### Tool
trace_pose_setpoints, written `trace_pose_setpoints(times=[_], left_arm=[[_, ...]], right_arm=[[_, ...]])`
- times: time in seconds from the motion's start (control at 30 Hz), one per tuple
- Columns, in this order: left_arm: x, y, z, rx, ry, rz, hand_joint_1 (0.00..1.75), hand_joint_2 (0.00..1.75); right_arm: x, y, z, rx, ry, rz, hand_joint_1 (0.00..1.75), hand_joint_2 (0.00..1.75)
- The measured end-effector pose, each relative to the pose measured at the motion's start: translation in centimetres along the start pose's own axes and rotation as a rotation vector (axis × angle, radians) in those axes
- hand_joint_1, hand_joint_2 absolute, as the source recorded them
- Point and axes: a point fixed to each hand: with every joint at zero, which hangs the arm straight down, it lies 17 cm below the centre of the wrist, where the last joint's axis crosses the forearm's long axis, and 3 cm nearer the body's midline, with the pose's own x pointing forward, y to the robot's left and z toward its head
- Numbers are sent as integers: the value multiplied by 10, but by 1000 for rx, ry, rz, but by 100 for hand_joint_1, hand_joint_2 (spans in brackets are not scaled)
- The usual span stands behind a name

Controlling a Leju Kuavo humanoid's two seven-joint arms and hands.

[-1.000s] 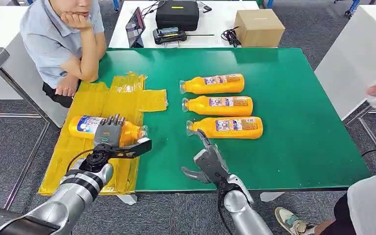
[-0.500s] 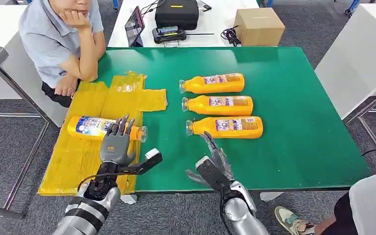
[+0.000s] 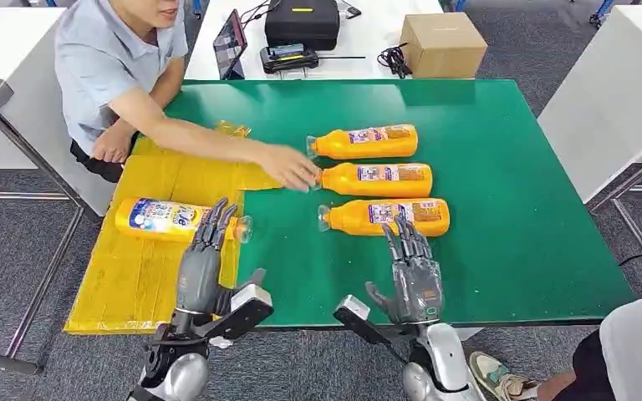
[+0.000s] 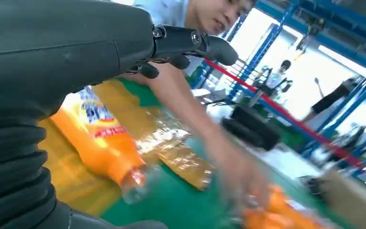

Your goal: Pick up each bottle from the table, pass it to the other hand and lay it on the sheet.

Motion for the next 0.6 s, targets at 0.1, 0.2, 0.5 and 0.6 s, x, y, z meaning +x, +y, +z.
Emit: trace_pose_setpoints(times=[0.1, 0.2, 0.5, 0.6], left_arm=[[12, 9, 10, 36, 13, 188, 0, 175], [21, 14, 17, 54, 11, 273, 0, 175], [40, 17, 24, 70, -3, 401, 0, 175], [45, 14, 26, 61, -9, 410, 0, 175]], right_arm=[[-23, -8, 8, -9, 15, 114, 0, 175], [-40, -15, 12, -17, 28, 172, 0, 175], [-61, -19, 12, 1, 10, 335, 0, 175], [-63, -17, 9, 10, 1, 389, 0, 175]])
